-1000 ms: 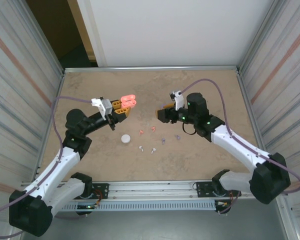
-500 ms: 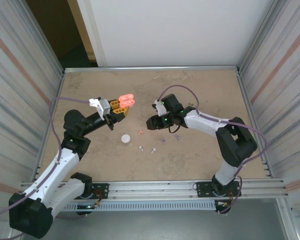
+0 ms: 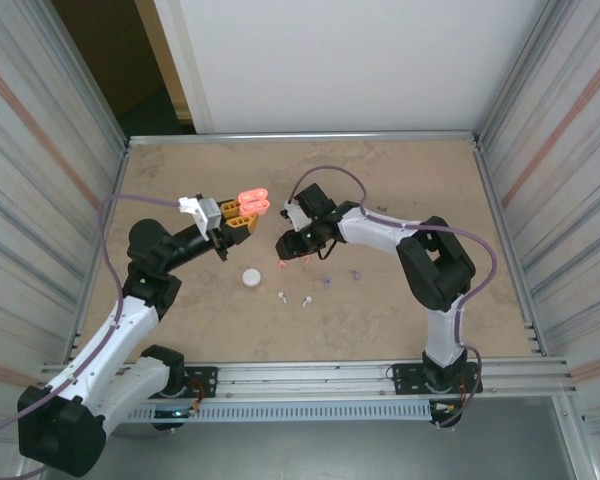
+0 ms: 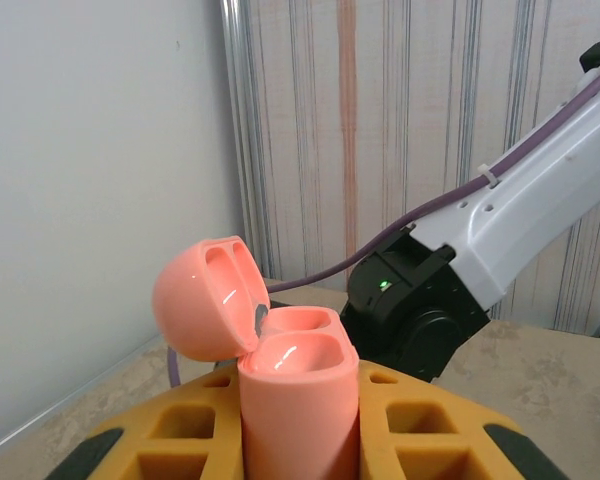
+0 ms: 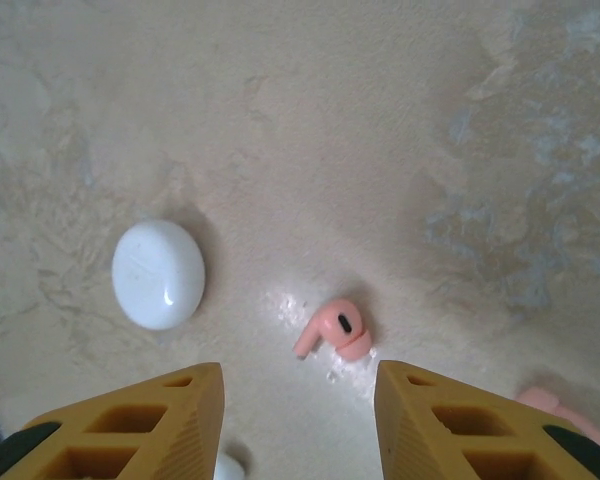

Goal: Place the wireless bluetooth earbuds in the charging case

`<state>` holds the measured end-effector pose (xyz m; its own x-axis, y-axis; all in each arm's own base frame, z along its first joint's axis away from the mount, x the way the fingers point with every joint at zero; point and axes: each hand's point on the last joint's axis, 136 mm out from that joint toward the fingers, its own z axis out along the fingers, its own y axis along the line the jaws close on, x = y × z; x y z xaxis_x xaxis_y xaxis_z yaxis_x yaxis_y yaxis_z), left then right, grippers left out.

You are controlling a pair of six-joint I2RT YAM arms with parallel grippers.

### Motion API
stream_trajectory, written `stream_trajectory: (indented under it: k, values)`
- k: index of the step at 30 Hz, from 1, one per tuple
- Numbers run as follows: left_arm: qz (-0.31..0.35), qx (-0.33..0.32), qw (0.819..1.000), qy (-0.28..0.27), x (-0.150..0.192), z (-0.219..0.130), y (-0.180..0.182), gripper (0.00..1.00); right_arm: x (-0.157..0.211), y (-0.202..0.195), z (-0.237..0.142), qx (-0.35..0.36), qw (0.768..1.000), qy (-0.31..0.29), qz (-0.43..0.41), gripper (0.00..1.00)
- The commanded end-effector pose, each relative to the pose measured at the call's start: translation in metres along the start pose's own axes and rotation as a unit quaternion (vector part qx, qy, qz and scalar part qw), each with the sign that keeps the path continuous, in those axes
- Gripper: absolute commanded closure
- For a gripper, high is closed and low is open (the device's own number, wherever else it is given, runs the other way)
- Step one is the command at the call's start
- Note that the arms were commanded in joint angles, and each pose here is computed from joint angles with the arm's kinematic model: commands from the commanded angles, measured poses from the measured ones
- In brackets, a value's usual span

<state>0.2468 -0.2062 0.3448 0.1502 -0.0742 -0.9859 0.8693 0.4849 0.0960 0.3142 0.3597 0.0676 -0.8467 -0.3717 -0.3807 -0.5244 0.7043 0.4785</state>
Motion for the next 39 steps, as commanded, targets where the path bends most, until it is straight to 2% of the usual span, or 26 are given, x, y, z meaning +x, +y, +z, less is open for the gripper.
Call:
stream_trajectory:
  k: [1, 20, 39]
  values:
    - [0.014, 0.009, 1.000, -0.015, -0.017, -0.001, -0.003, 1.00, 0.003, -0.002, 0.010, 0.014, 0.999, 0.025, -0.017, 0.58]
    - [0.010, 0.010, 1.000, -0.008, -0.014, 0.001, -0.002, 1.00, 0.009, -0.005, 0.046, 0.022, 0.997, 0.059, -0.038, 0.59]
    - [0.016, 0.007, 1.000, -0.001, -0.013, 0.000, -0.001, 1.00, 0.032, 0.001, 0.037, 0.014, 0.995, 0.089, -0.046, 0.67]
